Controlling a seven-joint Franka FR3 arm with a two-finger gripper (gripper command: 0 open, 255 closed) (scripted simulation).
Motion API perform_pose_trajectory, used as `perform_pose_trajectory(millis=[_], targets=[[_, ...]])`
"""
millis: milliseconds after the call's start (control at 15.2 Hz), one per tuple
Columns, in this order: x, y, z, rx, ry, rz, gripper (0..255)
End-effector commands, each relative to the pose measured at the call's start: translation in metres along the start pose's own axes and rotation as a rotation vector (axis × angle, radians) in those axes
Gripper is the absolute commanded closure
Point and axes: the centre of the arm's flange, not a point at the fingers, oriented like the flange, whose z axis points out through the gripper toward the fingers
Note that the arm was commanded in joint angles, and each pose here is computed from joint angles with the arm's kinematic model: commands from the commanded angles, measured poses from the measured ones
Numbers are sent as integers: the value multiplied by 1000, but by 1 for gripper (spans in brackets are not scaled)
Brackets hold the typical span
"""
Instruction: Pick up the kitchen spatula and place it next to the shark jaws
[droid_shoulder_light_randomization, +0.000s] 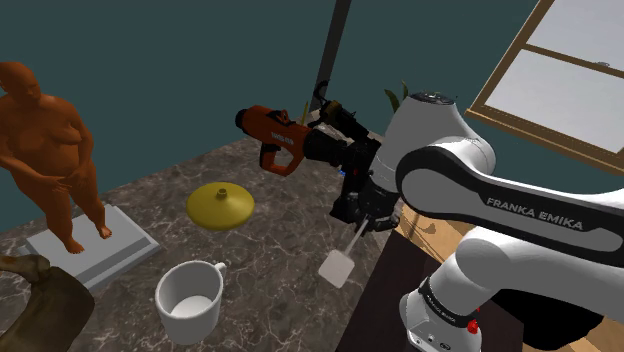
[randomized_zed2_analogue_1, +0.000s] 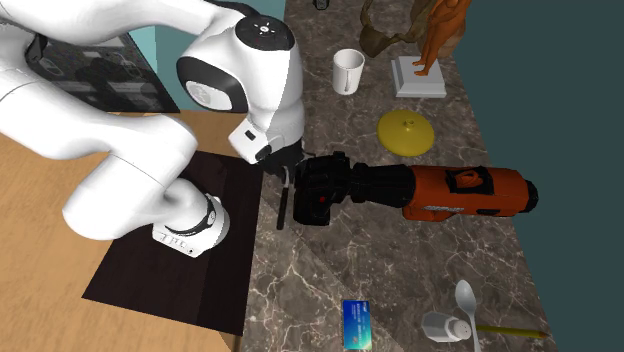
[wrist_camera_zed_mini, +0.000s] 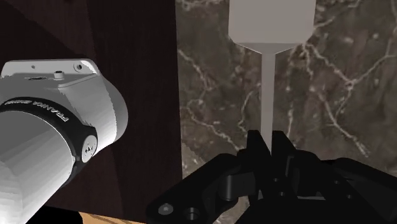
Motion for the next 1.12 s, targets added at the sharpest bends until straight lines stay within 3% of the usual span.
perform_pose_trajectory(millis=[0, 1056], targets=[[0, -1, -10, -1, 0, 0, 255], [6, -1, -94, -1, 0, 0, 255]])
